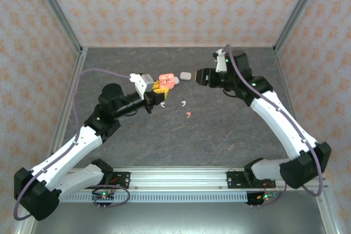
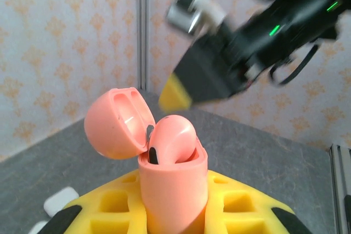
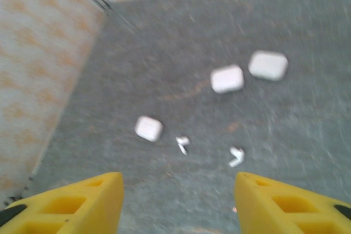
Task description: Insert the wireless bluetooth earbuds into the charging case
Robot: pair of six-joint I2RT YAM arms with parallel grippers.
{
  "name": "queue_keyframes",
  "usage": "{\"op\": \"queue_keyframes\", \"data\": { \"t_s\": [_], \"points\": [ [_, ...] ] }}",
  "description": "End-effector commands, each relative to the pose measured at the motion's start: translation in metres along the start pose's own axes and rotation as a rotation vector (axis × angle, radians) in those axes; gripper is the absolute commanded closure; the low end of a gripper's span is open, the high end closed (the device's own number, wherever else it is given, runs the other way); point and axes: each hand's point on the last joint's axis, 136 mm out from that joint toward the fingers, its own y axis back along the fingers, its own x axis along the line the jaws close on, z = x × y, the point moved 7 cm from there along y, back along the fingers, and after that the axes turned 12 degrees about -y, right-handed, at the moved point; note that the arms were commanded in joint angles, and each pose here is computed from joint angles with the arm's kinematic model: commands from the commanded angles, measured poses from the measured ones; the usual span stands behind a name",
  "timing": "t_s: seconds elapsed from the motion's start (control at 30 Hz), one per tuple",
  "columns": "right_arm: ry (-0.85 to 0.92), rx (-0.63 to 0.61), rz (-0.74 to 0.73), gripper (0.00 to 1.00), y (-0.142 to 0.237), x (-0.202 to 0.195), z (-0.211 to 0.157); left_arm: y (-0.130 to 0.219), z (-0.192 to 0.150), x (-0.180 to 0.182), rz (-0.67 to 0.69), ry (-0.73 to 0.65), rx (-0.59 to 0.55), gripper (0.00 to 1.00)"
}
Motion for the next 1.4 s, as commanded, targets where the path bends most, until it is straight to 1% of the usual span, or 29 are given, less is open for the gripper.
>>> {"op": "queue_keyframes", "data": {
  "t_s": [0.0,0.17,0.23,0.37,0.53,0.67,0.87,1.03,1.37],
  "points": [
    [-0.128,0.151,-0.191,0.49,-0.037,-0.038,-0.027,0.009,0.023,-0.005,-0.001,-0.078,-0.102,1.00],
    [-0.193,0.273,-0.299,0.50,-0.086,-0.060,-0.059,0.017,0.039,-0.006,0.003,-0.132,-0.148,1.00],
    [-0.191,0.319,-0.351,0.50,-0.105,-0.067,-0.073,0.017,0.043,-0.007,-0.010,-0.148,-0.152,1.00],
    [-0.191,0.383,-0.433,0.52,-0.131,-0.078,-0.092,0.016,0.050,-0.009,-0.042,-0.168,-0.144,1.00],
    [-0.191,0.432,-0.475,0.53,-0.154,-0.083,-0.105,0.016,0.052,-0.008,-0.043,-0.179,-0.135,1.00],
    [-0.169,0.460,-0.505,0.54,-0.164,-0.083,-0.110,0.017,0.049,-0.009,-0.040,-0.177,-0.119,1.00],
    [-0.146,0.471,-0.533,0.61,-0.170,-0.083,-0.113,0.018,0.047,-0.009,-0.033,-0.178,-0.108,1.00],
    [-0.128,0.483,-0.546,0.65,-0.174,-0.083,-0.115,0.017,0.046,-0.008,-0.031,-0.177,-0.103,1.00],
    [-0.108,0.504,-0.547,0.67,-0.183,-0.079,-0.118,0.017,0.042,-0.007,-0.017,-0.169,-0.082,1.00]
  ]
}}
